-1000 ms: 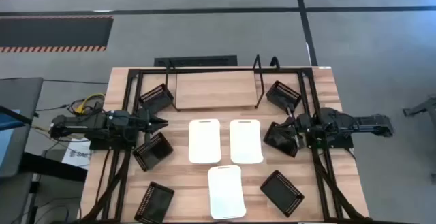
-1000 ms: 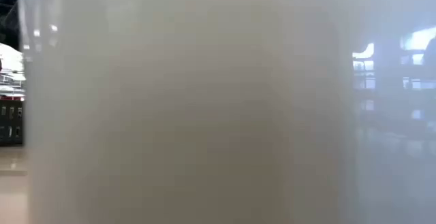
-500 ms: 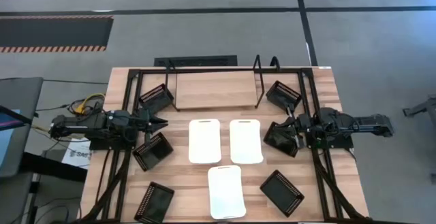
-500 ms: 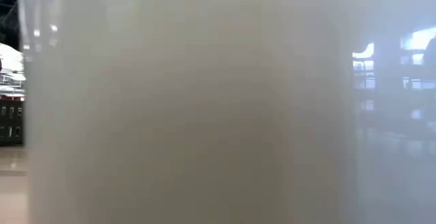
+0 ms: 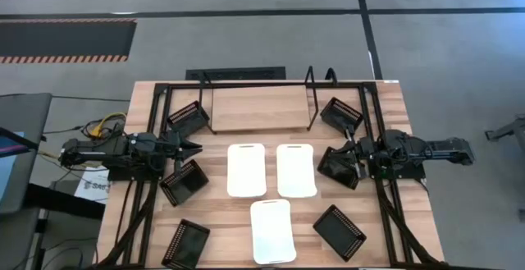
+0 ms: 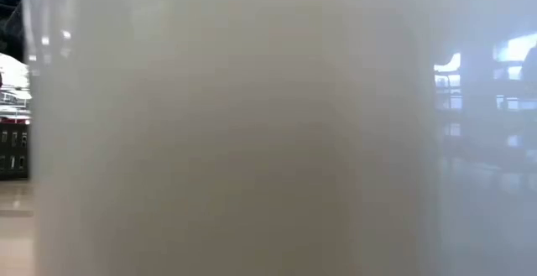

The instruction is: Stack baskets on shelf by color

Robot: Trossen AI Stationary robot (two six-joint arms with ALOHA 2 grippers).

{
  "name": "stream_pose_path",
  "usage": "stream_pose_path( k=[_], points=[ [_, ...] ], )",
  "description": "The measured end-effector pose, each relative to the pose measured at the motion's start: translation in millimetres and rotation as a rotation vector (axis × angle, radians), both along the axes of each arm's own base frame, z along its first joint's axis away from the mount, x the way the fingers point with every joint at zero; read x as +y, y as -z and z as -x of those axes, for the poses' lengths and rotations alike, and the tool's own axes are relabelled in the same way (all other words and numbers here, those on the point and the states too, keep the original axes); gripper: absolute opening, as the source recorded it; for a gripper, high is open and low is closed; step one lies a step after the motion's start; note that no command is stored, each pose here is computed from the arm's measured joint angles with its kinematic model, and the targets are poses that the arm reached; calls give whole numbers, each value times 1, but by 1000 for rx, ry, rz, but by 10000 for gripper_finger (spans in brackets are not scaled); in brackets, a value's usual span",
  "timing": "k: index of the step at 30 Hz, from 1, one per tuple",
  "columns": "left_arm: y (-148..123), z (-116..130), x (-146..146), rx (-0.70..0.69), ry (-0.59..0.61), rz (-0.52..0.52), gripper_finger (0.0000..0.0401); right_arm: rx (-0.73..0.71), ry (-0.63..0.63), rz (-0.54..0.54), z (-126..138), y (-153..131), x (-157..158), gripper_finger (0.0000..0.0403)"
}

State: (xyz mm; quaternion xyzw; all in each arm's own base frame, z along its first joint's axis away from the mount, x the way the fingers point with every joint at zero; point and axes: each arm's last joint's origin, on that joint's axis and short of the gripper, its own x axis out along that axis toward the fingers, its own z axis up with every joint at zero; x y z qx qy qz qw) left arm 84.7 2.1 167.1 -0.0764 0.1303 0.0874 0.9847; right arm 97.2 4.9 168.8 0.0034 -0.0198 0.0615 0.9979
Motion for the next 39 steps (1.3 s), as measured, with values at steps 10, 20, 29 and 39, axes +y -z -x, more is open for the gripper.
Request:
stream_pose_path(
  k=[10,20,29,39],
  points=[
    [0,0,0,0,0,0,50,0,0,0,0,0,0,27],
    [0,0,0,0,0,0,50,0,0,0,0,0,0,27],
    [0,0,0,-1,-3,4,50,0,0,0,0,0,0,28],
    [-1,0,1,-46,-98,205,50,0,0,0,0,0,0,28]
  ],
)
